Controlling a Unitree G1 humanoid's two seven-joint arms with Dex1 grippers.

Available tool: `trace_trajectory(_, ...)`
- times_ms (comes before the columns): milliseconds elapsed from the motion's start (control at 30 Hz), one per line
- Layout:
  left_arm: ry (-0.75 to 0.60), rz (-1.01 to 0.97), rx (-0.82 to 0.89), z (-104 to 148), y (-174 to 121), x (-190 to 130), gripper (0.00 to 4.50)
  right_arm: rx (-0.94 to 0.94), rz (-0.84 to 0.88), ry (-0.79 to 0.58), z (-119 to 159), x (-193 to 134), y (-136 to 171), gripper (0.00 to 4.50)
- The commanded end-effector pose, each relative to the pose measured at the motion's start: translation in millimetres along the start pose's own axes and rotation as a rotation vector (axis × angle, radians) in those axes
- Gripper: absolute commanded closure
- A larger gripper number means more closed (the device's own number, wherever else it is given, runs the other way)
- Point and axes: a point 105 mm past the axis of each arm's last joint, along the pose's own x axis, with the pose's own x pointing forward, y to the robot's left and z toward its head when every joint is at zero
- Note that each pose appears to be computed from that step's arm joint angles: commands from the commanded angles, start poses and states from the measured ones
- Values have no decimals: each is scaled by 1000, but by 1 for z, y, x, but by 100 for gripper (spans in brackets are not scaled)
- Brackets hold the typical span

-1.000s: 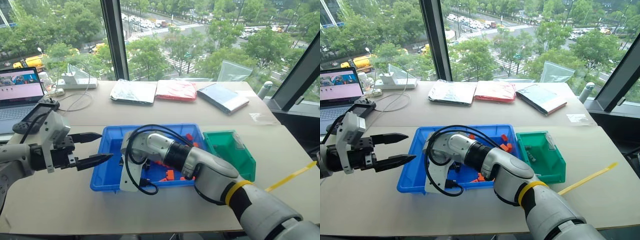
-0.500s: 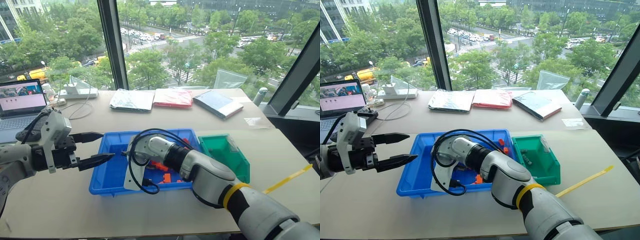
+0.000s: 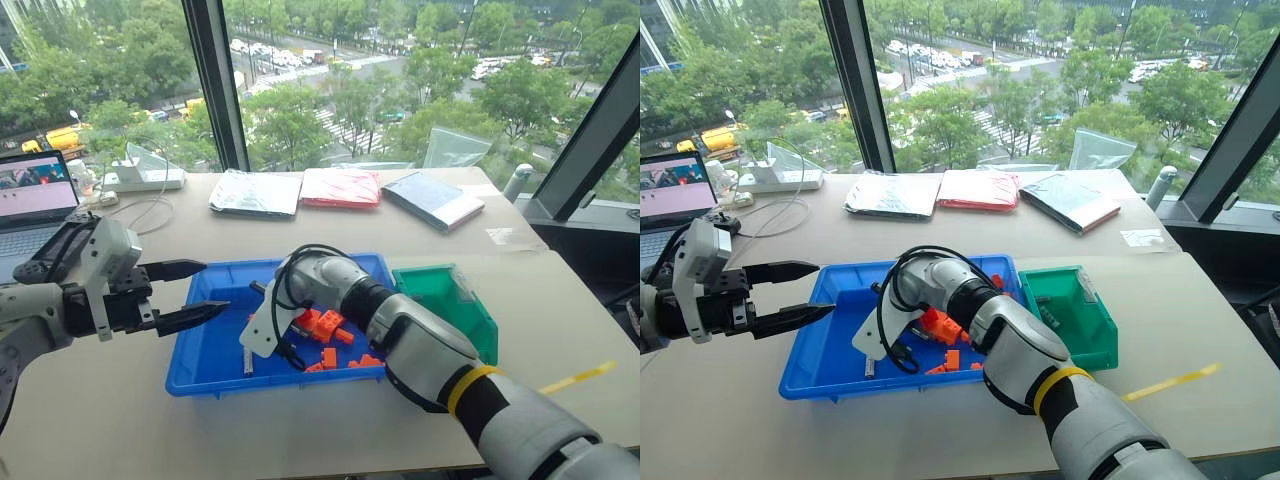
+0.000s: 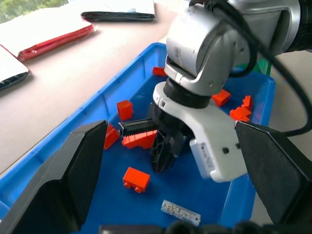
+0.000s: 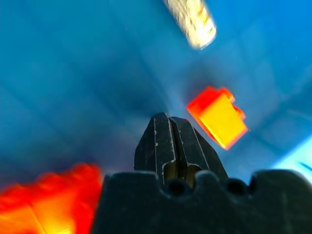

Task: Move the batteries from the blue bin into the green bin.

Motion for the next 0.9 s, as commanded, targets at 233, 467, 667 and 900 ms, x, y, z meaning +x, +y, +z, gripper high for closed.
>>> trace_trajectory(233,-17,-12,34,8,3,3,0,342,-241,-367,12,-101,-7,447)
trace_trajectory(467,-17,-18,39,9,5,4,0,399,-212,-460,36,-74,0,447)
trace_trajectory(667,-17,-15,42,10,5,4,0,419,-245,-519,52,-55,-11,420)
trace_trajectory(900,-13,-9,43,9,4,2,0,386,-217,-516,58,-47,-9,197)
